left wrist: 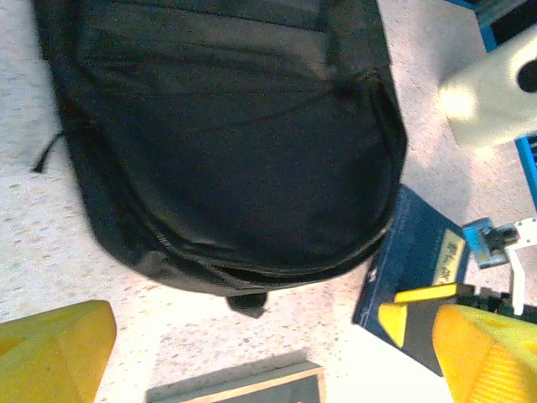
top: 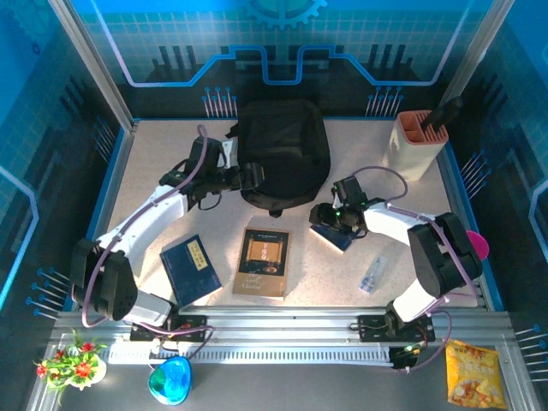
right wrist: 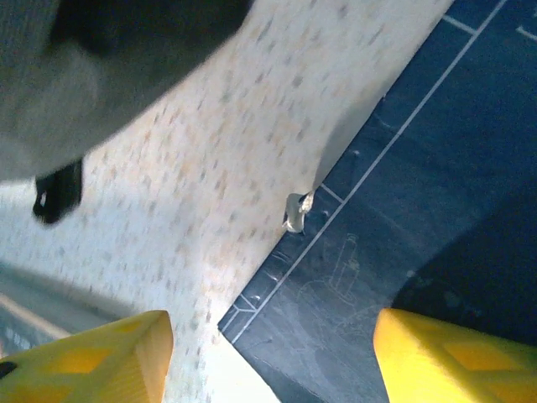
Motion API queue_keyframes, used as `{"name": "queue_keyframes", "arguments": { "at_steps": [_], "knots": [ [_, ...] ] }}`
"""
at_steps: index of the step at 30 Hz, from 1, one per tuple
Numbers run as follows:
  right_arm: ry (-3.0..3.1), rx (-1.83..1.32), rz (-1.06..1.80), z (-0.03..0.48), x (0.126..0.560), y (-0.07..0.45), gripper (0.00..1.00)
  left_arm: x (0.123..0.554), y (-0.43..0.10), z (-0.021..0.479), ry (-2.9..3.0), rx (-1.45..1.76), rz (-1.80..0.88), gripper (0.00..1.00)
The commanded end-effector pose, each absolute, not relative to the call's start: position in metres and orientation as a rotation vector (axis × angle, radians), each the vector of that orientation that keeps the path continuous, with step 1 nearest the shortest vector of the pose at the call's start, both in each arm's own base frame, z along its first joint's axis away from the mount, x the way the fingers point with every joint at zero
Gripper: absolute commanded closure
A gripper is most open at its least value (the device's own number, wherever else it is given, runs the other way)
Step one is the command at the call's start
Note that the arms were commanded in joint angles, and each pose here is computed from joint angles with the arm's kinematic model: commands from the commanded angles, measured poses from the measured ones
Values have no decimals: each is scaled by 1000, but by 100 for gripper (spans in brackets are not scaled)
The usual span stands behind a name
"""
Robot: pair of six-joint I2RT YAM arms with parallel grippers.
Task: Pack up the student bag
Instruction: Move the book to the center of the table, then pick up the book at the center of the table.
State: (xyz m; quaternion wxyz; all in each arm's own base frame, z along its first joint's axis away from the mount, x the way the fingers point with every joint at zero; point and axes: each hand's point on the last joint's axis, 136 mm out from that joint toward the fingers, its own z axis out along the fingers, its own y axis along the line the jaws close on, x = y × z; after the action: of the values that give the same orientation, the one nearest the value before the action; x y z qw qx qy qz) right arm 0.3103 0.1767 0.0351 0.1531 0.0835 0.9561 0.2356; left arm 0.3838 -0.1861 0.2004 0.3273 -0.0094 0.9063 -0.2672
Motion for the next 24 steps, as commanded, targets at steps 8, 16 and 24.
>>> {"name": "queue_keyframes", "arguments": {
  "at_steps": [8,16,24],
  "knots": [
    [2861,58,665,49,230,160,36,360,-270,182,2498,52,-904,9],
    [2761,412,400,66,256,82,40,330,-331,153,2584,-42,-1023,14],
    [2803,578,301,44,257,47,62,307,-375,108,2691,28,-865,24]
  ]
}}
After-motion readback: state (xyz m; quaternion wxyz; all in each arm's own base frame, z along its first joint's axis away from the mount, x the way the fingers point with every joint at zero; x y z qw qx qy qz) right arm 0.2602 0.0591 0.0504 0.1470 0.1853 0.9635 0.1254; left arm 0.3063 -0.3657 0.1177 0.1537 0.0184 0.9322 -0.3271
